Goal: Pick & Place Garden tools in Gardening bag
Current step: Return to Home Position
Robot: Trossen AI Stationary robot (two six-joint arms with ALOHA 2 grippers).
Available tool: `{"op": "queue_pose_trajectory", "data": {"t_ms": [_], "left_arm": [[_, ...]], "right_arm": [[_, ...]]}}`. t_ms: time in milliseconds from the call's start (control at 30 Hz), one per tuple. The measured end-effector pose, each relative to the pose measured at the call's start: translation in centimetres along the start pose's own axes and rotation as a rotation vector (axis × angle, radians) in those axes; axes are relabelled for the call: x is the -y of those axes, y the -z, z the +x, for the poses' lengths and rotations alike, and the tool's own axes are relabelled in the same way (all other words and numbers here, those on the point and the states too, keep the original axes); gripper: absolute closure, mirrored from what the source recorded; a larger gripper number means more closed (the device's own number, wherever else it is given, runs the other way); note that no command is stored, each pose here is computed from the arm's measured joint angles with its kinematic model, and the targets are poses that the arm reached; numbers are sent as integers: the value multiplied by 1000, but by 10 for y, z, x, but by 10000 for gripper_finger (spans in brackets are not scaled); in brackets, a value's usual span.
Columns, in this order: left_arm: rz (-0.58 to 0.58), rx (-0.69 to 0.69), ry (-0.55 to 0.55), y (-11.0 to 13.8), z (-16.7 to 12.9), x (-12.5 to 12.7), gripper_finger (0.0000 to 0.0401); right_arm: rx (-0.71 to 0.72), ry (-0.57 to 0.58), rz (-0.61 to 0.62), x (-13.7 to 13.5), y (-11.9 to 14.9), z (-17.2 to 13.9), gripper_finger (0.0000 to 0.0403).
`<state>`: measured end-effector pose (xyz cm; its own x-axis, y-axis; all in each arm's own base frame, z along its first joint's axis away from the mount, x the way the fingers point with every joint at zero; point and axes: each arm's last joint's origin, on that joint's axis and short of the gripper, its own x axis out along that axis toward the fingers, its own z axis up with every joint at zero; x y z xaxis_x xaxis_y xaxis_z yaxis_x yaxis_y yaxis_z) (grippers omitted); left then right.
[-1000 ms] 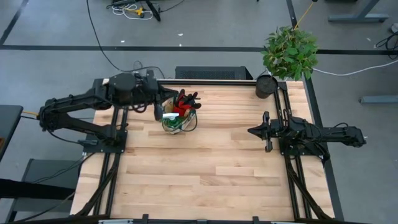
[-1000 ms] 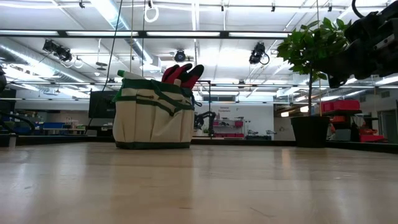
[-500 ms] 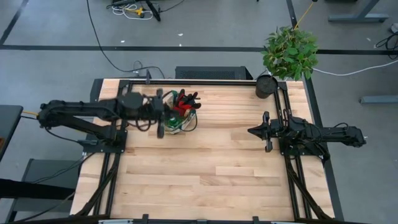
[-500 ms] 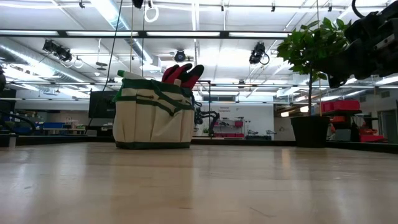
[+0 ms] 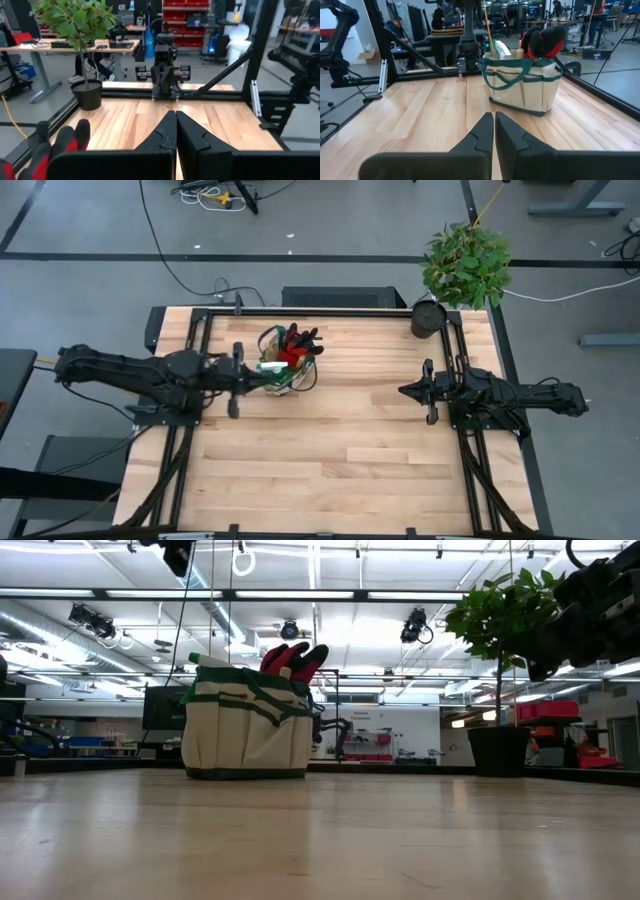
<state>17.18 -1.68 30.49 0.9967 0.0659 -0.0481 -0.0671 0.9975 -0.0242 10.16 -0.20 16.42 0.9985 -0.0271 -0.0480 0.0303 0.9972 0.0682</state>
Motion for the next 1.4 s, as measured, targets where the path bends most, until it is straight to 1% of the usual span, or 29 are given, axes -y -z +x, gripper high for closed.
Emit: {"op": "queue_pose_trajectory", "data": {"t_ms": [200,300,600,667,800,900,1000,1267,1400], "left_arm": [[-34,65,46,7,-22,-3,398],[-39,90,47,16,-28,-5,397],[-52,150,46,61,-44,-12,396],[-49,152,69,73,-49,-13,396],[-42,157,152,92,-56,-12,397],[-36,169,189,100,-59,-12,395],[-4,180,221,107,-61,-12,396],[50,226,204,117,-66,-13,396],[26,235,189,123,-67,-14,398]], "right_arm": [[-1,0,0,0,0,0,382],[-2,0,0,0,0,0,382],[-1,0,0,0,0,0,382],[-1,0,0,0,0,0,382],[-1,0,0,0,0,0,382],[-1,-1,0,0,0,0,382],[-1,-1,0,0,0,0,382],[-1,0,0,0,0,0,382],[-1,0,0,0,0,0,382]]}}
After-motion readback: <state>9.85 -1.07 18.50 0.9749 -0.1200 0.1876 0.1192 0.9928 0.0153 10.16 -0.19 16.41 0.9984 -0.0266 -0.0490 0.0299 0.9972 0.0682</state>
